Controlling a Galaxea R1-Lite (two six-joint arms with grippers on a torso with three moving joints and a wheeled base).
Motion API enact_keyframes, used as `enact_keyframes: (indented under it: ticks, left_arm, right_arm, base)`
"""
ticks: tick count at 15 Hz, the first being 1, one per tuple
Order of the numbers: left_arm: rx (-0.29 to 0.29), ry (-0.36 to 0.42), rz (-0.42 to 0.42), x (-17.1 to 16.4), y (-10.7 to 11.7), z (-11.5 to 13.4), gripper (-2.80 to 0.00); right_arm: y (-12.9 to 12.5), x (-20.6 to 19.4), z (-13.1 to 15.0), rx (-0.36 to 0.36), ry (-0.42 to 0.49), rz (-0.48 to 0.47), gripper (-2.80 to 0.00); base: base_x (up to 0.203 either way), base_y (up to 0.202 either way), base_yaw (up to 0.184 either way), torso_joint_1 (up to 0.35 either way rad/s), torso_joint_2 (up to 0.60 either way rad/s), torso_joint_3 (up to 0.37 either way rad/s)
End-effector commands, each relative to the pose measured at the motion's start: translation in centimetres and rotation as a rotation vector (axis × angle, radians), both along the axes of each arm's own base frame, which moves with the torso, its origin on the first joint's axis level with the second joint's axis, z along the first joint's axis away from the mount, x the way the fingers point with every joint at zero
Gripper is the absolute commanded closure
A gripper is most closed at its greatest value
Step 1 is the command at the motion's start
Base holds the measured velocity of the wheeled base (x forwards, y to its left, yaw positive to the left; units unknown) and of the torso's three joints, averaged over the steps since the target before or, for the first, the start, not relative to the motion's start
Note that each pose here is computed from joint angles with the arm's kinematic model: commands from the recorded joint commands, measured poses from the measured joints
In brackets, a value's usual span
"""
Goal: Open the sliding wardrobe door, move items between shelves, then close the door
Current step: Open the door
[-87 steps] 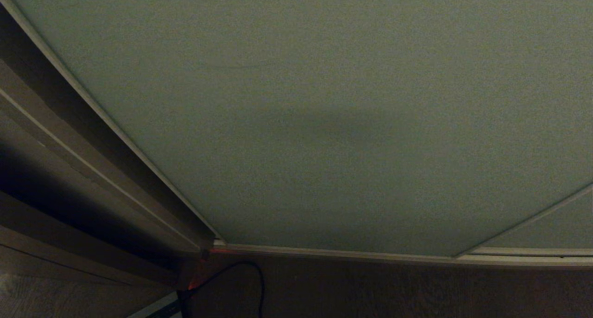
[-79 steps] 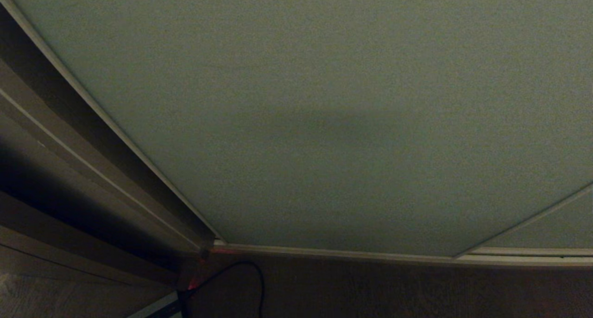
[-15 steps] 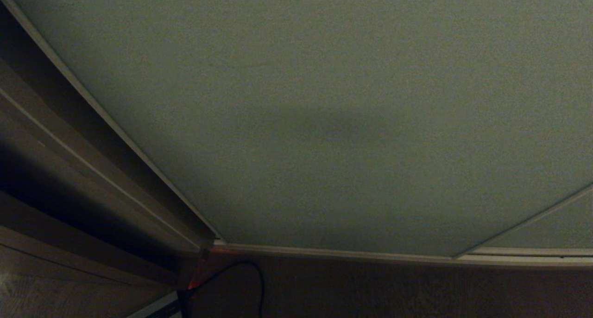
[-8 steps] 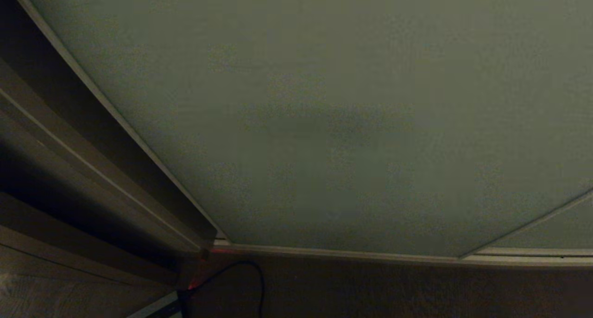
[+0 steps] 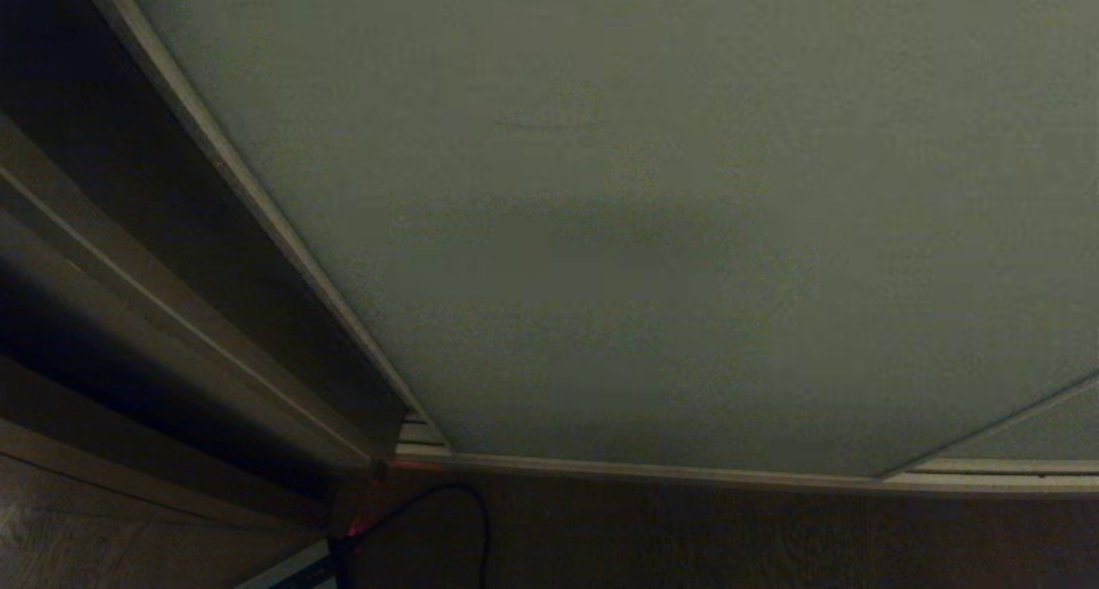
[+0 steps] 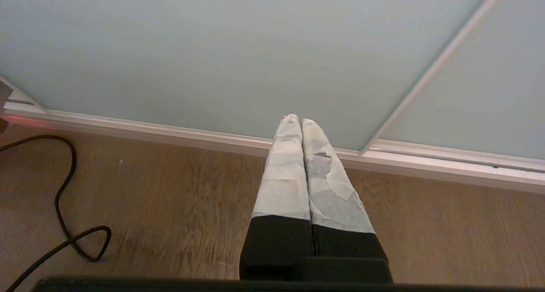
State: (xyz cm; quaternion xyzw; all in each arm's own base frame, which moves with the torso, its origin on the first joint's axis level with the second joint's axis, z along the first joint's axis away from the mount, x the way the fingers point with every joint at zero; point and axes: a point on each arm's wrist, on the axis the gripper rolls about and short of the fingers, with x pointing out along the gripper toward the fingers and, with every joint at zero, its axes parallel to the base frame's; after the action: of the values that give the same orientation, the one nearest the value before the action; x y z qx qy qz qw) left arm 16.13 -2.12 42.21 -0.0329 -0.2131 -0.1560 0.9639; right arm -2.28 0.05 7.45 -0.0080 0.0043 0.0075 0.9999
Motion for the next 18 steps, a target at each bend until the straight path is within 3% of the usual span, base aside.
enact_keyframes:
  ticks: [1,7,11,13,18]
  left_arm:
    - [0.005,0.012,-0.068,1.4,-1.4,0.2,0.0]
    - [0.071,0.029,-0.227,2.8,-5.5,0.0,0.0]
    - [0.078,0.026,-0.316,3.7,-8.5,0.1,0.0]
    - [0.096,0.021,-0.315,4.3,-9.8,-0.1,0.0]
    - [0.075,0.022,-0.394,3.5,-12.1,0.2,0.0]
  right_arm:
    - [0.0,0.0,-0.1,0.0,0.004,0.0,0.0]
    - [0.0,0.0,-0.1,0.001,0.004,0.0,0.0]
    - [0.0,0.0,-0.1,0.0,0.004,0.0,0.0]
    - [0.0,0.0,-0.1,0.001,0.004,0.0,0.0]
    - [0.0,0.0,-0.1,-0.001,0.004,0.0,0.0]
  base:
    - [0.0,0.0,0.0,0.0,0.0,0.0]
    - [0.0,0.0,0.0,0.0,0.0,0.0]
    - [0.0,0.0,0.0,0.0,0.0,0.0]
    - [0.0,0.0,0.0,0.0,0.0,0.0]
    - [0.0,0.0,0.0,0.0,0.0,0.0]
